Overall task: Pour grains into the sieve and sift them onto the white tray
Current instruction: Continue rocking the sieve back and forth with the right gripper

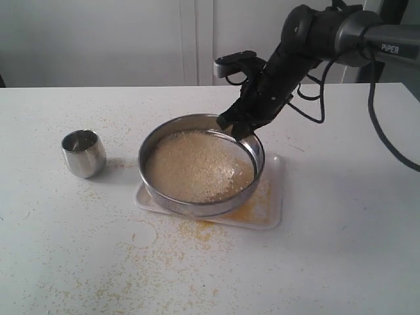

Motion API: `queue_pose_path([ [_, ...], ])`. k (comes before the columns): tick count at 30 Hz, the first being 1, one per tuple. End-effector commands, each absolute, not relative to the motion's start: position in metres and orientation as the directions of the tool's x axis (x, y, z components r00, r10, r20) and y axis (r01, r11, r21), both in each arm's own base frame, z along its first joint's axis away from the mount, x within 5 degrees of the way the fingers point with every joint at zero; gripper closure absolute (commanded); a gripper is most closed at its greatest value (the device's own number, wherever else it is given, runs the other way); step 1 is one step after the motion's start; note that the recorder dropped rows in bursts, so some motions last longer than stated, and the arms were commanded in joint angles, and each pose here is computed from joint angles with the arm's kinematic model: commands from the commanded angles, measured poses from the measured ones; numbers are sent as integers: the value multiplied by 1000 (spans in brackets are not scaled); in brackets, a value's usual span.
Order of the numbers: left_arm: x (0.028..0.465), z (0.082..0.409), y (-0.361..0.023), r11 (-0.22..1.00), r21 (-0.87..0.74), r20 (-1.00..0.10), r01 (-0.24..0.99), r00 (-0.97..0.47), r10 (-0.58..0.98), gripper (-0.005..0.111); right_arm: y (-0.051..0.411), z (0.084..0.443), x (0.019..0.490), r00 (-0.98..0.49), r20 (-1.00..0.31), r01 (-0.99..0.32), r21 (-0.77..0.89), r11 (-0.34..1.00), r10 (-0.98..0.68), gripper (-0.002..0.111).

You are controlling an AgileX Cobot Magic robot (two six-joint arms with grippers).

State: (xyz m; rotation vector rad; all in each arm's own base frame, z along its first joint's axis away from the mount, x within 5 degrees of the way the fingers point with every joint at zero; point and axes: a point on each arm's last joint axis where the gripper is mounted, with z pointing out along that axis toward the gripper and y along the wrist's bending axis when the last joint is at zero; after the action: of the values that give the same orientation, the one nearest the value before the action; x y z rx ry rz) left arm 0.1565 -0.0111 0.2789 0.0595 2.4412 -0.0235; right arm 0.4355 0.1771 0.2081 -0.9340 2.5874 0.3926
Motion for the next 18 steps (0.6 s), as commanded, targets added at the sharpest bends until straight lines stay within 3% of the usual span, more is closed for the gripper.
queue_pose_path([
  [1,155,279,-11,999,-6,-642,48,-766,33,106,161,217,451,-893,-435,-267,305,914,-116,108],
  [2,155,279,-11,999,-6,-642,48,-766,33,106,166,218,448,-861,-454,-391,305,868,-228,108],
  [3,155,279,-11,999,-6,-642,48,-766,33,106,177,221,437,-758,-483,-616,306,726,-438,108],
  [4,155,279,-11,999,-6,-642,48,-766,33,106,179,222,430,-660,-496,-737,280,615,-565,108],
  [5,155,279,-11,999,-6,-642,48,-766,33,106,177,222,428,-644,-474,-753,257,606,-600,108],
  [6,155,279,-11,999,-6,-642,48,-766,33,106,165,221,439,-762,-463,-601,245,760,-453,108],
  [8,155,279,-11,999,-6,-642,48,-766,33,106,146,220,451,-901,-416,-270,314,910,-124,108],
  [9,155,279,-11,999,-6,-642,48,-766,33,106,147,221,450,-899,-416,-289,333,897,-135,108],
  [10,155,279,-11,999,-6,-642,48,-766,33,106,152,221,445,-876,-419,-395,338,855,-239,108],
  [12,155,279,-11,999,-6,-642,48,-766,33,106,163,219,431,-692,-435,-707,247,663,-577,108],
  [13,155,279,-11,999,-6,-642,48,-766,33,106,159,218,432,-710,-411,-684,212,698,-571,108],
  [15,155,279,-11,999,-6,-642,48,-766,33,106,141,217,448,-897,-393,-307,221,926,-204,108],
  [16,155,279,-11,999,-6,-642,48,-766,33,106,146,218,446,-889,-400,-344,263,901,-223,108],
  [18,155,279,-11,999,-6,-642,48,-766,33,106,161,220,430,-662,-414,-727,154,669,-625,108],
])
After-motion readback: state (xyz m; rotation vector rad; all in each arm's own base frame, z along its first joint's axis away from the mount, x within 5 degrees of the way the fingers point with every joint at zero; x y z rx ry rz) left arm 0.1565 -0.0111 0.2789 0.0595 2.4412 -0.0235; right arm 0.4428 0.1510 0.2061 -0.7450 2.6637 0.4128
